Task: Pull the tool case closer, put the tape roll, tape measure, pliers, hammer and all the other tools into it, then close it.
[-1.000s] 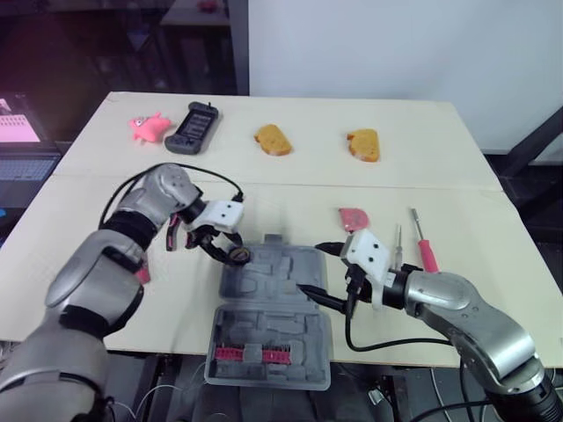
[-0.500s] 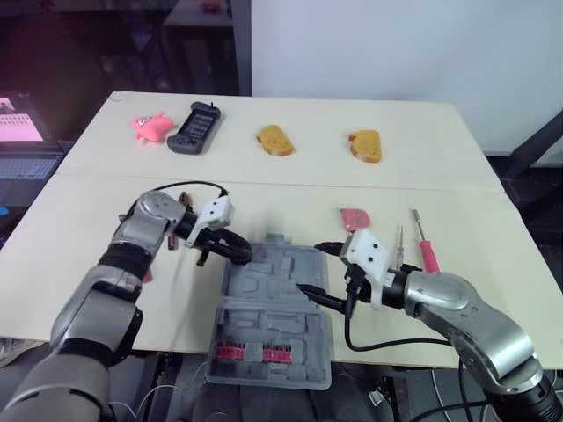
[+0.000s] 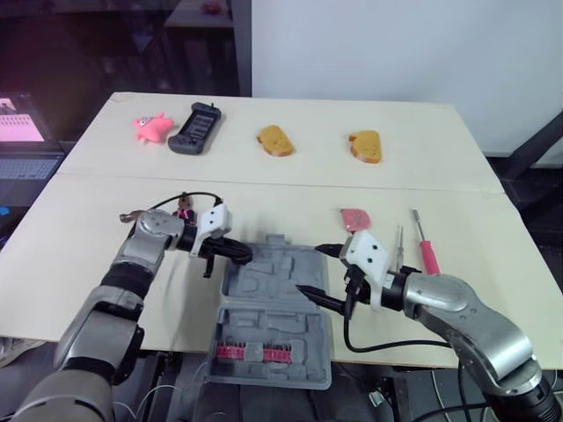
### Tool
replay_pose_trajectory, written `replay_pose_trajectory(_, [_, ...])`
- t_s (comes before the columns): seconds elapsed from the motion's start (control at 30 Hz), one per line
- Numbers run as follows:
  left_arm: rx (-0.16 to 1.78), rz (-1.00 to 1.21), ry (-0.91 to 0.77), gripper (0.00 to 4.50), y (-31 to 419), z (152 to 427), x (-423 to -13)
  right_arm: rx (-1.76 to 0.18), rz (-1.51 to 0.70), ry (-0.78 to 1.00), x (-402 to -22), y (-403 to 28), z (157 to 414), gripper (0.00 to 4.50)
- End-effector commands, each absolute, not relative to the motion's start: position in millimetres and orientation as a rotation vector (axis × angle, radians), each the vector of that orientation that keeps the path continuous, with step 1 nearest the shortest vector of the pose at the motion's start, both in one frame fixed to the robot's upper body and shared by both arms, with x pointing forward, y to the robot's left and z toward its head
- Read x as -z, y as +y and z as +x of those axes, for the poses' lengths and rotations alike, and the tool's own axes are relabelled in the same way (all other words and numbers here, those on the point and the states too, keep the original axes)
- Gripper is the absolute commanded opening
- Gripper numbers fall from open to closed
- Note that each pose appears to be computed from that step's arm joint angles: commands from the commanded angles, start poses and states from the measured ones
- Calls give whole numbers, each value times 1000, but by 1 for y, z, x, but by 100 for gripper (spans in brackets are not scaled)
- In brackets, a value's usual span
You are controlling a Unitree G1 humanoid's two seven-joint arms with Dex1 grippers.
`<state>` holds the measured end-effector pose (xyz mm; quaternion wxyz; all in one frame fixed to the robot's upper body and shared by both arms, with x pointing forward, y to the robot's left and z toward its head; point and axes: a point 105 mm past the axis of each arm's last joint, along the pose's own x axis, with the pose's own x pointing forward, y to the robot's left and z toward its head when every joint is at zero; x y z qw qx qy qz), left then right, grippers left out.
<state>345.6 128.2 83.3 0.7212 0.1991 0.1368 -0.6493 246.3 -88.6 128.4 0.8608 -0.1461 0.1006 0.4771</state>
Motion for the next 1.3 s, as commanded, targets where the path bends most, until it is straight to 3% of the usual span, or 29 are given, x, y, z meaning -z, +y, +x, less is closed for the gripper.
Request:
replay_pose_trajectory(0.03, [1424, 392, 252, 8, 130, 347, -97, -1015, -307, 159, -139, -83, 242, 450])
replay_pose_trajectory(0.07, [1424, 401, 256, 8, 132, 347, -96, -1015, -307, 158, -139, -83, 242, 450])
replay_pose_trajectory(0.17, [1411, 437, 268, 86, 135, 349, -92, -1015, -306, 157, -139, -83, 242, 450])
replay_pose_trajectory(0.27, [1399, 443, 265, 226, 135, 350, -91, -1014, -306, 156, -139, -83, 242, 450])
replay_pose_trajectory(1.3, [1347, 441, 281, 226, 135, 350, -72, -1001, -302, 168, -138, -85, 239, 450])
